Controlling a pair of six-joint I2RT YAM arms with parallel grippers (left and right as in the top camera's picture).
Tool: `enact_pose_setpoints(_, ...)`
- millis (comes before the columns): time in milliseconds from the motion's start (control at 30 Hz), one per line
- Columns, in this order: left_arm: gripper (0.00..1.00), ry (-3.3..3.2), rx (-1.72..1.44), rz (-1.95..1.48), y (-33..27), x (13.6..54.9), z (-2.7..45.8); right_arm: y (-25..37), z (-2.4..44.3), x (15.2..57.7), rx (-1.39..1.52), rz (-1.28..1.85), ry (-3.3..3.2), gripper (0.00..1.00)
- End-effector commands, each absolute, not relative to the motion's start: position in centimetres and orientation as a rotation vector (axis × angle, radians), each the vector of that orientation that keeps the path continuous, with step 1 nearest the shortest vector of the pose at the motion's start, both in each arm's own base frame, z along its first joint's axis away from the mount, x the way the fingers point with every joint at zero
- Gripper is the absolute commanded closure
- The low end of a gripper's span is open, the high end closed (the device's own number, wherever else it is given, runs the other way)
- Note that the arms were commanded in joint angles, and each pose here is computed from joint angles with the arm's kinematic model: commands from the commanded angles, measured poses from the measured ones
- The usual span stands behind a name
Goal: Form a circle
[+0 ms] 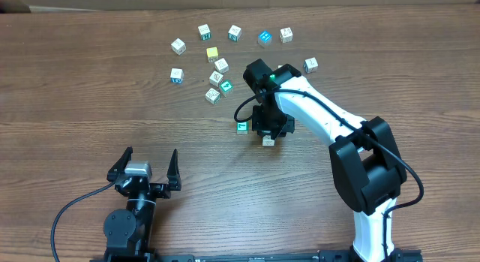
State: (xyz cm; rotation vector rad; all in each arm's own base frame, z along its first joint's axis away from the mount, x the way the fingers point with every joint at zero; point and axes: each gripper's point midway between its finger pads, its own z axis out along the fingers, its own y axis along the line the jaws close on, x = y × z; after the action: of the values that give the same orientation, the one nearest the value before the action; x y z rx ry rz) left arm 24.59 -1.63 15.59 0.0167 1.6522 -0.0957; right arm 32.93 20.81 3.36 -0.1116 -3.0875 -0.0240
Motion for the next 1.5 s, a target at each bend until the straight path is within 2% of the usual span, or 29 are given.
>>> enact_pose_setpoints(0, 0.00, 1.649, 0.021, -0.077, -1.4, 24.6, 15.6, 20.7, 3.1, 32.7, -0.123, -0.024, -3.089, 0.96)
enact_pose_setpoints(700, 0.00, 1.649, 0.021, -0.077, -1.4, 24.6, 15.6, 20.6, 2.3, 32.6, -0.122, -0.027, -3.092, 0.95)
enact_pose_setpoints(1467, 0.00, 1.649, 0.021, -0.077, -1.4, 24.6, 15.6, 23.4, 2.3, 32.2, -0.051, -0.128, -3.102, 0.94)
